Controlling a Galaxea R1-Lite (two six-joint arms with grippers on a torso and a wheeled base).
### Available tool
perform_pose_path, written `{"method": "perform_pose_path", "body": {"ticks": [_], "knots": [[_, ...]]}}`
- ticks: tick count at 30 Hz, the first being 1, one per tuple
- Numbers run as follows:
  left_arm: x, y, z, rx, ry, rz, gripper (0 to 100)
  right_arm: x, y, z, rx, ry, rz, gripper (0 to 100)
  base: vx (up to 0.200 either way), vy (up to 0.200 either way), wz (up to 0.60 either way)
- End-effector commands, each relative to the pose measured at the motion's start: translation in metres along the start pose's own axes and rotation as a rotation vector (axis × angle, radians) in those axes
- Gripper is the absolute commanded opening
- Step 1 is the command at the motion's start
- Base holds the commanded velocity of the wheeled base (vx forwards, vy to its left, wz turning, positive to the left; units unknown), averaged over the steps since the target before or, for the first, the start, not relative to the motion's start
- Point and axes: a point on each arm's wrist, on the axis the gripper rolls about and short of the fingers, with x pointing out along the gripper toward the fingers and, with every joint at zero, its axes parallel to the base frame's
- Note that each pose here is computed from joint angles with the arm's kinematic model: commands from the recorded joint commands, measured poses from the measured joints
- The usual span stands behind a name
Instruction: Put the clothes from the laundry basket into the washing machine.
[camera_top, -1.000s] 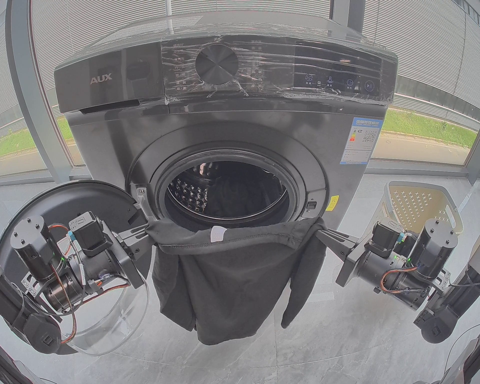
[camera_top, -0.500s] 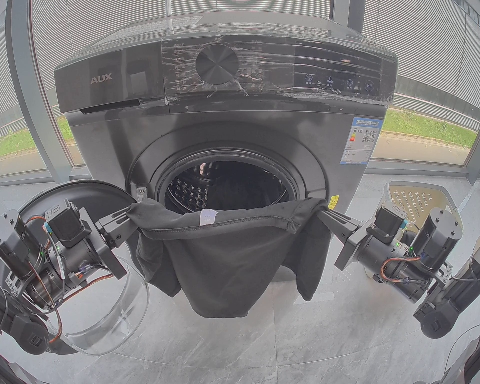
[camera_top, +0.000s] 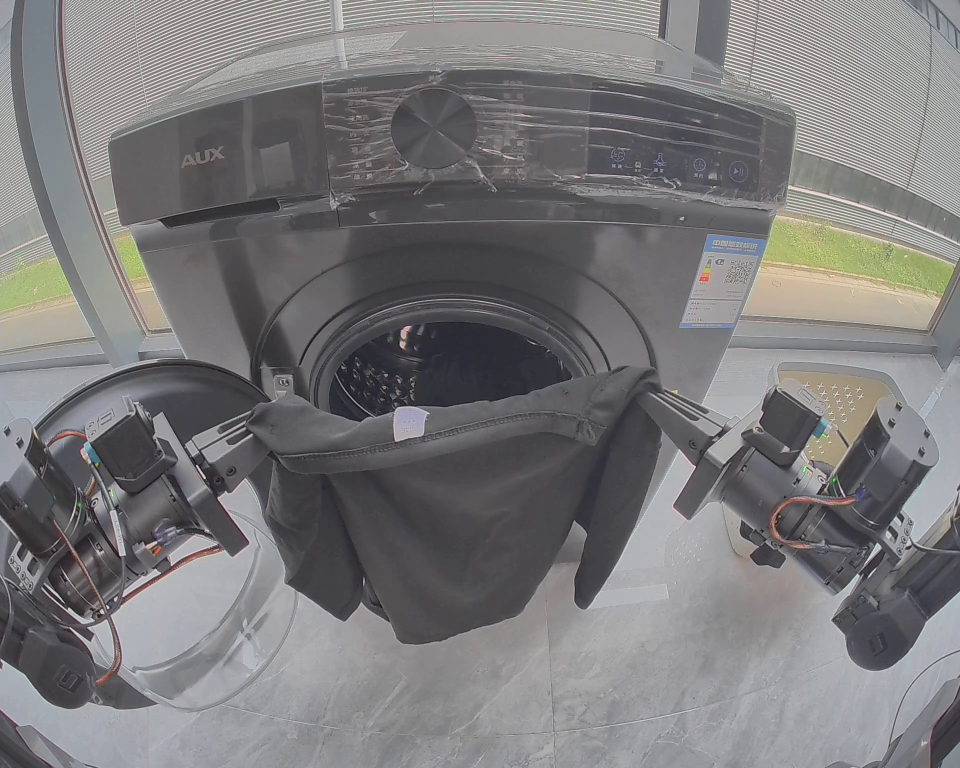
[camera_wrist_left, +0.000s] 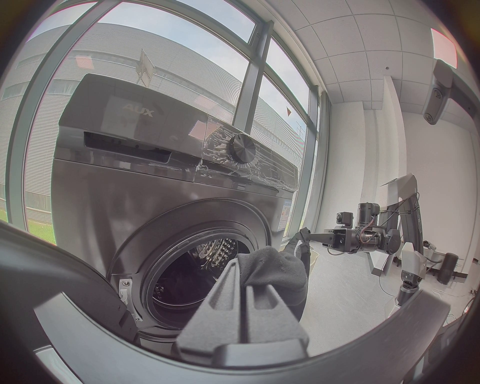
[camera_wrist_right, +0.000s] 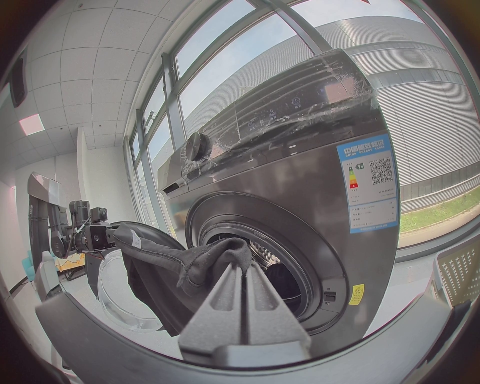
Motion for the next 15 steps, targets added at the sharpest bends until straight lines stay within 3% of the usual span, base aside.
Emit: {"method": "perform_pose_path", "body": {"ticks": [1,15], "knots": [[0.0004,0.0007,-0.0008,-0.001,0.002,0.001,0,-0.002,0.004,0.0069,0.0,-0.023,0.012,0,0.0,0.0,0.0],[0.0001,0.0007,-0.0019,-0.002,0.008,0.002,0,-0.0022,0.0071,0.0055,0.004,-0.019,0.015,0,0.0,0.0,0.0]]}}
